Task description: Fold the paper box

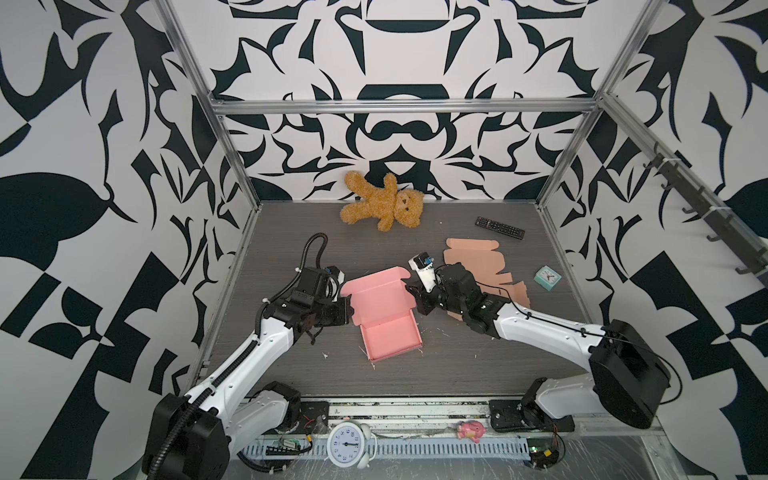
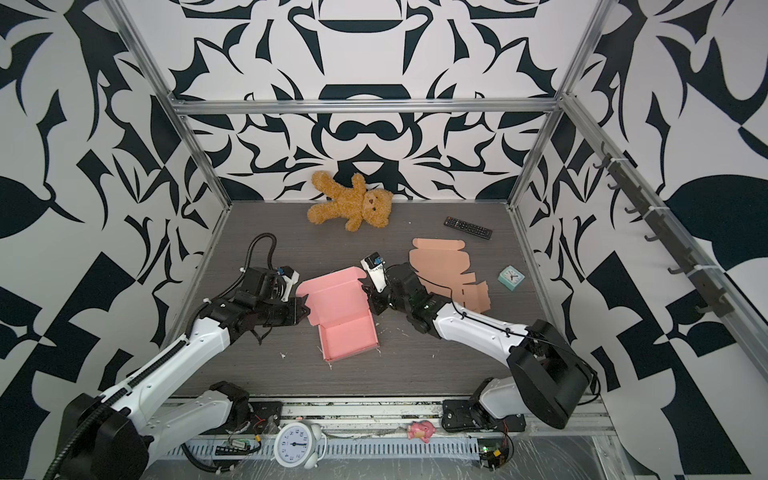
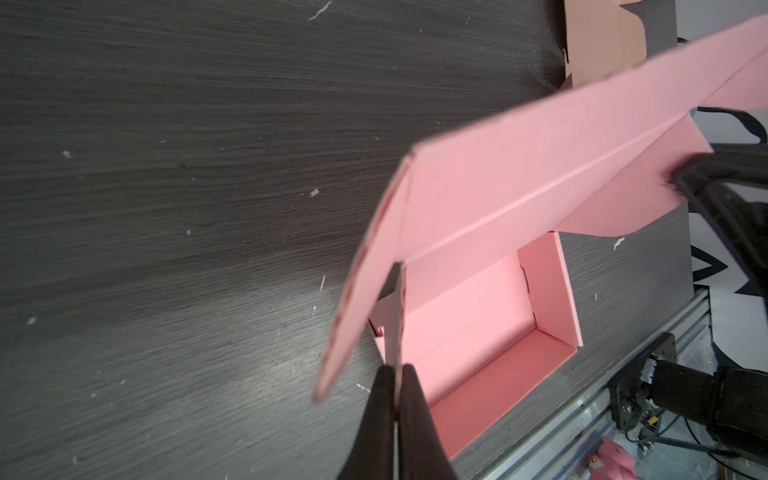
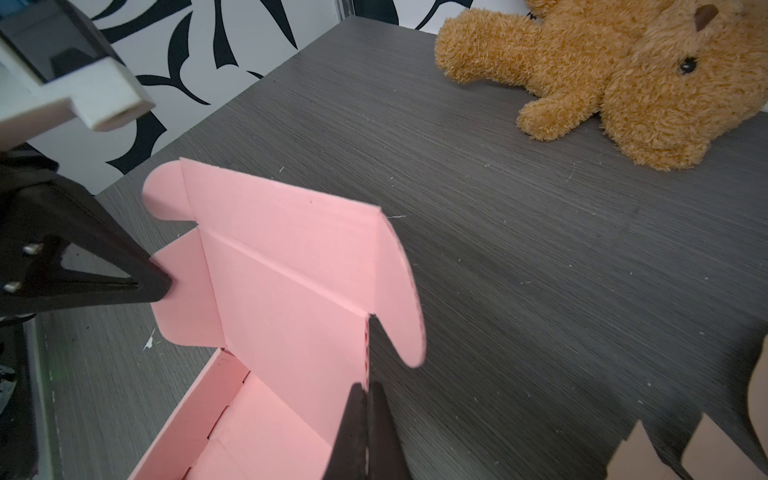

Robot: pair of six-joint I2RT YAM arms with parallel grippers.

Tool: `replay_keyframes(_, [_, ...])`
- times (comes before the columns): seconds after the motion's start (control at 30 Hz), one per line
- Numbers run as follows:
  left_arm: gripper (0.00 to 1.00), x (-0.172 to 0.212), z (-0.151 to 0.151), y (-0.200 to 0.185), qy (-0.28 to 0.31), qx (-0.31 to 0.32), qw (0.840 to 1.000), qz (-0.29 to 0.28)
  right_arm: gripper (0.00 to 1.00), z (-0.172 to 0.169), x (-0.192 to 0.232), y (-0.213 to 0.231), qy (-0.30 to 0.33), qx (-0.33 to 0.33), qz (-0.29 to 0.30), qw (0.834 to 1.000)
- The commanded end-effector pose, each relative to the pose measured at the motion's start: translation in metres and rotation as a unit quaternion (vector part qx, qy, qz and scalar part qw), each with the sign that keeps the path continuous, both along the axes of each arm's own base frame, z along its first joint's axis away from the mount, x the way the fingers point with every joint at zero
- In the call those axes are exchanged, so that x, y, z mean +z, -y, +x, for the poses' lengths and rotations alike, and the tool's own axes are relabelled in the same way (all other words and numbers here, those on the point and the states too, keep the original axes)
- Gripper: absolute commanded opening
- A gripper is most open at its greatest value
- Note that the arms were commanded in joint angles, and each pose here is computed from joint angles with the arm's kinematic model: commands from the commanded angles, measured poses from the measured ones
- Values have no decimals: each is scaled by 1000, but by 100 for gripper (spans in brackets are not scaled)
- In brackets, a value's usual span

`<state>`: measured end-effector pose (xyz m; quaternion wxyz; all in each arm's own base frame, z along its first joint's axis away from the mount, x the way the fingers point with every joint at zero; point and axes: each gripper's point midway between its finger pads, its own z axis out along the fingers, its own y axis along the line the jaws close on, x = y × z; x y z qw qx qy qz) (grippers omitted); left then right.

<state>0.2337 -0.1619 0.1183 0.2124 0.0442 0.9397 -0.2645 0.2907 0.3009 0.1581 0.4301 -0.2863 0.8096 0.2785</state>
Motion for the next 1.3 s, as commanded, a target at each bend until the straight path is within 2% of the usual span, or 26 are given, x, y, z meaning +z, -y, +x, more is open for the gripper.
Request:
replay_keyframes(0.0, [7,9,9,0,14,-1,1000,9,0,8,15,-2,20,-7,8,1000])
replay_keyframes(0.17, [8,9,16,-2,26,2,999,18,0,13,21,-2,27,-18,18,999])
replay_keyframes(0.23, [9,20,35,2,67,6,998,16,0,20,28,-4,33,-32,31,998])
replay_keyframes(0.4, [10,36,66,8,128,12,992,15,0,31,39,-6,45,-48,38,997])
replay_keyframes(0.6, [10,48,92,10,195,16,980,27,0,47,45,-7,55,-68,33,996])
replay_keyframes(0.8, [10,40,101,9,221,16,974,44,0,59,45,-9,63,-71,26,995])
replay_keyframes(1.27, [8,16,96,16,244,9,968,63,2,66,26,-19,49,-55,12,997])
